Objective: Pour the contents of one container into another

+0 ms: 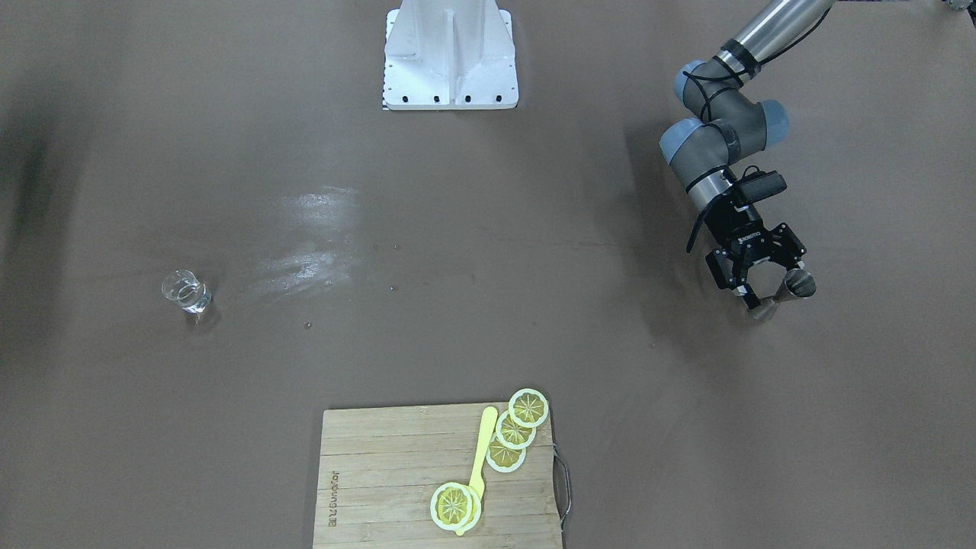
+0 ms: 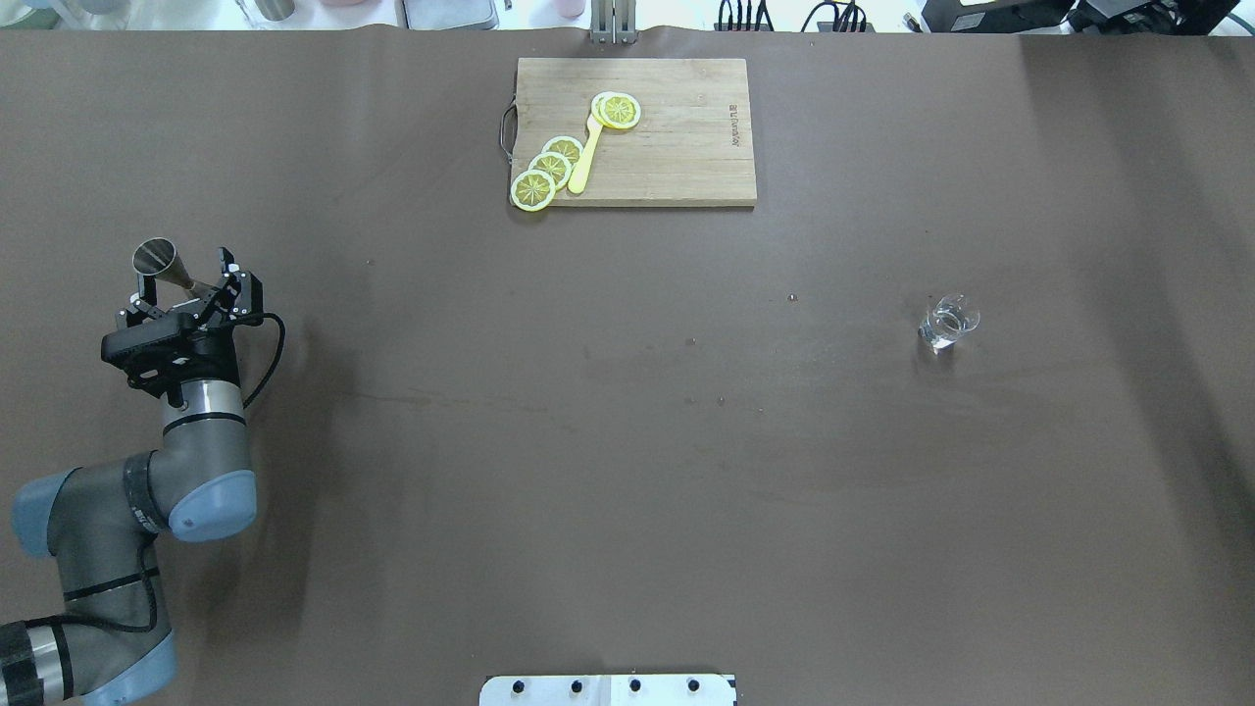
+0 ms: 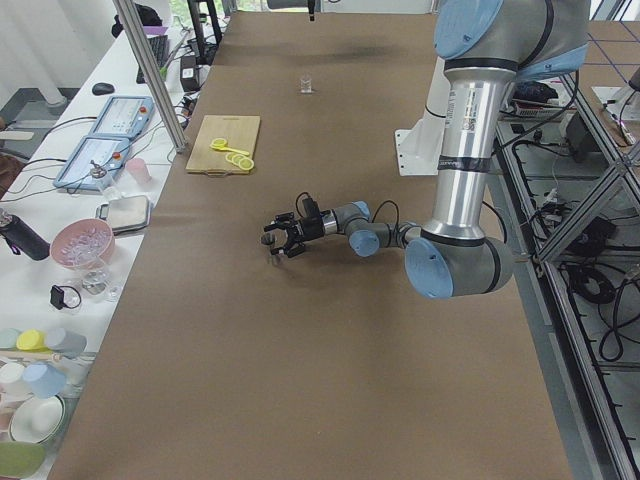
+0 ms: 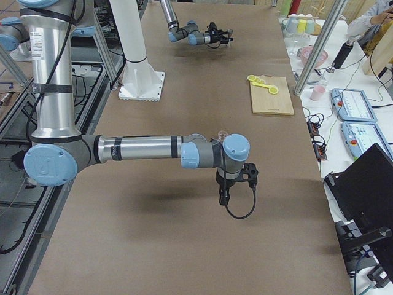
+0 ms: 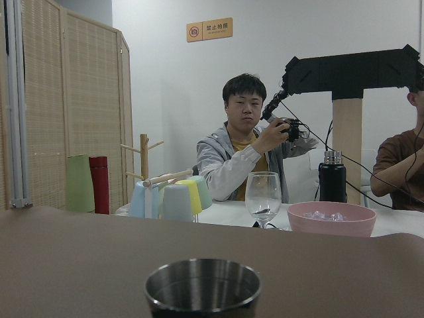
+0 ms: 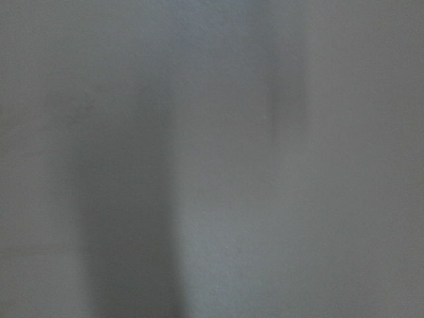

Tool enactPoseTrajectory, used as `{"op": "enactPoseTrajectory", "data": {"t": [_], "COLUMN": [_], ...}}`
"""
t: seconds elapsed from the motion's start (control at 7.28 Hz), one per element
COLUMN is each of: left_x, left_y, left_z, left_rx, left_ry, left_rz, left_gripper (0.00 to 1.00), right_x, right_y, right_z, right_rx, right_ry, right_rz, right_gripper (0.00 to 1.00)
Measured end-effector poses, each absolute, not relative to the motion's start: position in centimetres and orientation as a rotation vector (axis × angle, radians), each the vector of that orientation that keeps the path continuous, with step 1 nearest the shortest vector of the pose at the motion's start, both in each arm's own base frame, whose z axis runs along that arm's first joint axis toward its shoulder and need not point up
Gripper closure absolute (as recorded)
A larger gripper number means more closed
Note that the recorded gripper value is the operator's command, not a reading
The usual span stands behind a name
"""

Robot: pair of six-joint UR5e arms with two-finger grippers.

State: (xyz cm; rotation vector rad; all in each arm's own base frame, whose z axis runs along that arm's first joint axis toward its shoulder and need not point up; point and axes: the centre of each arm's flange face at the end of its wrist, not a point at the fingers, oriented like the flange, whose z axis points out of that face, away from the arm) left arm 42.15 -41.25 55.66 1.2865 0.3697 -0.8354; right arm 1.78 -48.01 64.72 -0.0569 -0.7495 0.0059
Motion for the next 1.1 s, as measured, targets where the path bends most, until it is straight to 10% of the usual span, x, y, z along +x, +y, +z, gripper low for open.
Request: {"op": "enactPoseTrajectory", "data": {"t": [1.1], "left_x": [34.7], "left_y": [-33.4], "left_z": [47.7], "left_rx": [1.248], "left_ry": [0.428], "left_rz": [-0.631], "left_gripper": [0.01], "right_x": [6.1], "right_y": [-42.7], "right_z": [65.4], "right_rx": [-0.047], "right_ry": [-0.761], "right_rz": [0.111], "right_gripper": [0.0]}}
